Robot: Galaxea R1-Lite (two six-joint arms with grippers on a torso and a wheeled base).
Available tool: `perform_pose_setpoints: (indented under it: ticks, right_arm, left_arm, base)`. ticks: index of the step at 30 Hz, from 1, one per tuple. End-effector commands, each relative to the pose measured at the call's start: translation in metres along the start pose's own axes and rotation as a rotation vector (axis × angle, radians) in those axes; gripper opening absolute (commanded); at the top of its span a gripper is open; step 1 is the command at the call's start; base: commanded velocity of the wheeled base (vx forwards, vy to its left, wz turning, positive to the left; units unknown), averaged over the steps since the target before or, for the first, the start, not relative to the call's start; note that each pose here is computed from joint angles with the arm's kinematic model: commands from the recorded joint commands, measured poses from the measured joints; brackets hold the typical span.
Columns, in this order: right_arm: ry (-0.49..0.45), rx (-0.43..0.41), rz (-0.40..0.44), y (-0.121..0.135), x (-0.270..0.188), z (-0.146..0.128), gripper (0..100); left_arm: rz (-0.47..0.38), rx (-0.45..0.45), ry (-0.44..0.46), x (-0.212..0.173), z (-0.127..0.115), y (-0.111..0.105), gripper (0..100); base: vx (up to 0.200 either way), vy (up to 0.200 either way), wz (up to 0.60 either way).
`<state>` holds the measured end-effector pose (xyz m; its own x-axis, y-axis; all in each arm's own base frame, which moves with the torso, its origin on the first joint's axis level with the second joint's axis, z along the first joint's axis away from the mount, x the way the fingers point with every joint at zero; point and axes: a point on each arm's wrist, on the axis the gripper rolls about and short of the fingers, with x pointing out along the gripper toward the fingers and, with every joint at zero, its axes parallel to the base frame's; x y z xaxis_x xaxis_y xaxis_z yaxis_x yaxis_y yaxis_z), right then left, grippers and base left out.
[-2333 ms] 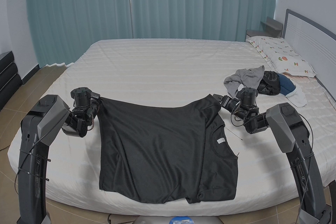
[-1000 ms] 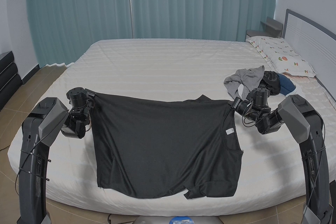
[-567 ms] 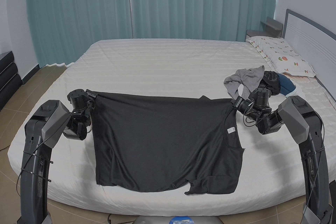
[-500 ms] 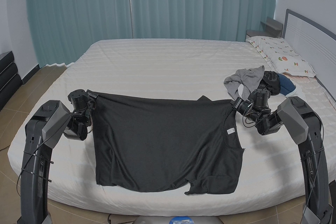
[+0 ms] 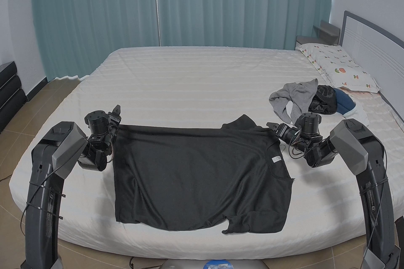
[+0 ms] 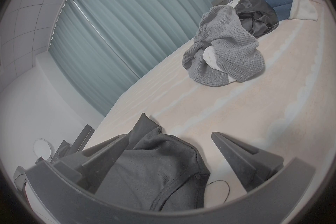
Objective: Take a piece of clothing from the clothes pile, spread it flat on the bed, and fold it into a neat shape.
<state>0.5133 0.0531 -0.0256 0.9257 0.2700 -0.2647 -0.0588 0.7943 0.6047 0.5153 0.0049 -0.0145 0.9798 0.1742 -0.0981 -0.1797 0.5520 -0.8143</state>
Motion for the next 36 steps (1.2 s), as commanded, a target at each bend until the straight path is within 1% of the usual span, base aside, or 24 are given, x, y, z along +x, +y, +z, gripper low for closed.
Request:
perform_pose_setpoints:
  ticks: [1,2,3,4,5,8,9,10,11,14,17,20,22,24,25,28,31,33,36]
  right_arm:
    - [-0.014,0.015,0.009,0.013,-0.021,0.015,100]
    - [-0.004,0.044,0.002,0.016,-0.032,0.016,100]
    - [-0.003,0.056,0.001,0.018,-0.037,0.018,100]
    - [0.001,0.081,0.0,0.021,-0.045,0.018,100]
    - [0.0,0.123,0.011,0.027,-0.06,0.023,100]
    - [-0.002,0.161,0.021,0.034,-0.075,0.026,100]
    - [-0.002,0.161,0.021,0.034,-0.075,0.026,100]
    - [0.014,0.182,0.017,0.039,-0.086,0.024,100]
    - [0.017,0.183,0.016,0.04,-0.088,0.024,100]
    - [0.062,0.198,0.012,0.05,-0.102,0.013,100]
    - [0.095,0.22,0.011,0.057,-0.111,0.004,100]
    - [0.131,0.244,0.002,0.061,-0.121,-0.007,100]
    - [0.152,0.248,-0.013,0.06,-0.128,-0.014,100]
    - [0.154,0.249,-0.014,0.06,-0.129,-0.014,100]
    - [0.166,0.252,-0.028,0.058,-0.141,-0.019,100]
    - [0.182,0.253,-0.051,0.055,-0.155,-0.026,100]
    - [0.204,0.26,-0.055,0.053,-0.173,-0.034,100]
    - [0.208,0.262,-0.057,0.049,-0.18,-0.04,100]
    - [0.21,0.264,-0.059,0.043,-0.185,-0.048,100]
  left_arm:
    - [0.009,-0.002,0.019,-0.011,0.006,-0.007,100]
    - [0.017,0.001,0.056,-0.021,0.009,-0.008,100]
    - [0.017,0.001,0.064,-0.023,0.01,-0.008,100]
    - [0.015,-0.002,0.086,-0.03,0.015,-0.01,100]
    - [0.006,-0.012,0.129,-0.041,0.023,-0.014,100]
    - [0.002,-0.026,0.173,-0.052,0.031,-0.015,100]
    - [0.002,-0.026,0.173,-0.052,0.031,-0.015,100]
    - [-0.001,-0.032,0.196,-0.061,0.037,-0.017,100]
    - [-0.002,-0.033,0.197,-0.062,0.038,-0.018,100]
    - [-0.017,-0.06,0.208,-0.071,0.05,-0.026,100]
    - [-0.043,-0.088,0.266,-0.083,0.055,-0.033,100]
    - [-0.057,-0.095,0.328,-0.095,0.056,-0.034,100]
    - [-0.052,-0.095,0.341,-0.1,0.055,-0.035,100]
    - [-0.05,-0.095,0.34,-0.1,0.055,-0.035,100]
    - [-0.028,-0.104,0.36,-0.109,0.052,-0.032,100]
    - [-0.004,-0.118,0.385,-0.118,0.046,-0.031,100]
    - [0.028,-0.125,0.416,-0.137,0.046,-0.029,100]
    - [0.044,-0.126,0.432,-0.151,0.047,-0.029,100]
    - [0.084,-0.121,0.479,-0.176,0.041,-0.026,100]
  base:
    - [0.0,0.0,0.0]
    - [0.0,0.0,0.0]
    - [0.0,0.0,0.0]
    - [0.0,0.0,0.0]
    - [0.0,0.0,0.0]
    - [0.0,0.0,0.0]
    - [0.0,0.0,0.0]
    - [0.0,0.0,0.0]
    - [0.0,0.0,0.0]
    - [0.0,0.0,0.0]
    - [0.0,0.0,0.0]
    - [0.0,0.0,0.0]
    - [0.0,0.0,0.0]
    - [0.0,0.0,0.0]
    - [0.0,0.0,0.0]
    - [0.0,0.0,0.0]
    - [0.0,0.0,0.0]
    - [0.0,0.0,0.0]
    - [-0.067,0.0,0.0]
